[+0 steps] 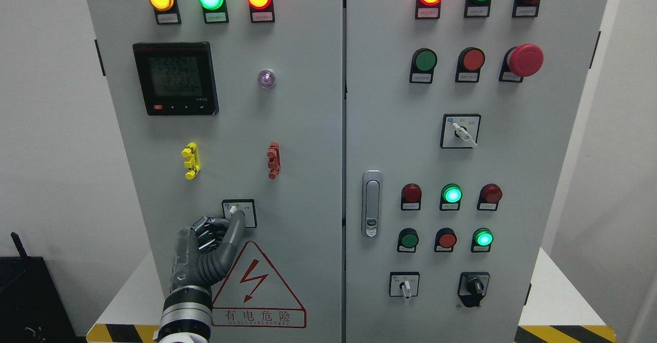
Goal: Turn on light switch 1
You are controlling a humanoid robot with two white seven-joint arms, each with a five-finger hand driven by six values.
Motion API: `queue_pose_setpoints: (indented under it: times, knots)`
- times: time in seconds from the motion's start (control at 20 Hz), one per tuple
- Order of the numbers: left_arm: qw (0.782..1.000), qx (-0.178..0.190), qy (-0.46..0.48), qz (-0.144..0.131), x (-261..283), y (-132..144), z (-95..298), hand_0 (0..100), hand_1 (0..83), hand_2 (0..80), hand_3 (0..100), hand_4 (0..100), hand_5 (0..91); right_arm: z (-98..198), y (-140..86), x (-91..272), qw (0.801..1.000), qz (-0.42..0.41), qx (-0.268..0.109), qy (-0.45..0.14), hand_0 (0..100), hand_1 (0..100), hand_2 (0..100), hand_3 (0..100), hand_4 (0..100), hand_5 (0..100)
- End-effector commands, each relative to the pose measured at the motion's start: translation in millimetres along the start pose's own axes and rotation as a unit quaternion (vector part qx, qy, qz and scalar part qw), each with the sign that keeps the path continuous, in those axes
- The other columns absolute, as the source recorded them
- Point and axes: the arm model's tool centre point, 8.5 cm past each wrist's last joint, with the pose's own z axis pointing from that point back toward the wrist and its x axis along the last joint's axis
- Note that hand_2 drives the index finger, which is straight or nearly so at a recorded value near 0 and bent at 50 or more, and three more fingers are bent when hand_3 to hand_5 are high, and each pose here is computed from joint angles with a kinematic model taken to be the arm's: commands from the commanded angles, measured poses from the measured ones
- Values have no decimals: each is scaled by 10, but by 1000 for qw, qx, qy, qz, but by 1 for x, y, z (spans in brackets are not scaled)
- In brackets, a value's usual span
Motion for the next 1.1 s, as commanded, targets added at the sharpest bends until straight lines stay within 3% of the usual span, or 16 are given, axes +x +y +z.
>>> queue_pose_setpoints:
  times: [0.0, 1.05]
  knots:
    - [1000, -13, 4, -4, -1, -9, 1, 828, 539, 605, 815, 907, 830, 0, 0, 0, 1000, 0, 0, 0, 304, 0, 0, 0, 0, 0]
    - [1000, -16, 2, -1, 0, -11, 0, 877, 531, 605, 818, 907, 829, 0, 0, 0, 1000, 0, 0, 0, 304, 0, 0, 0, 0, 0]
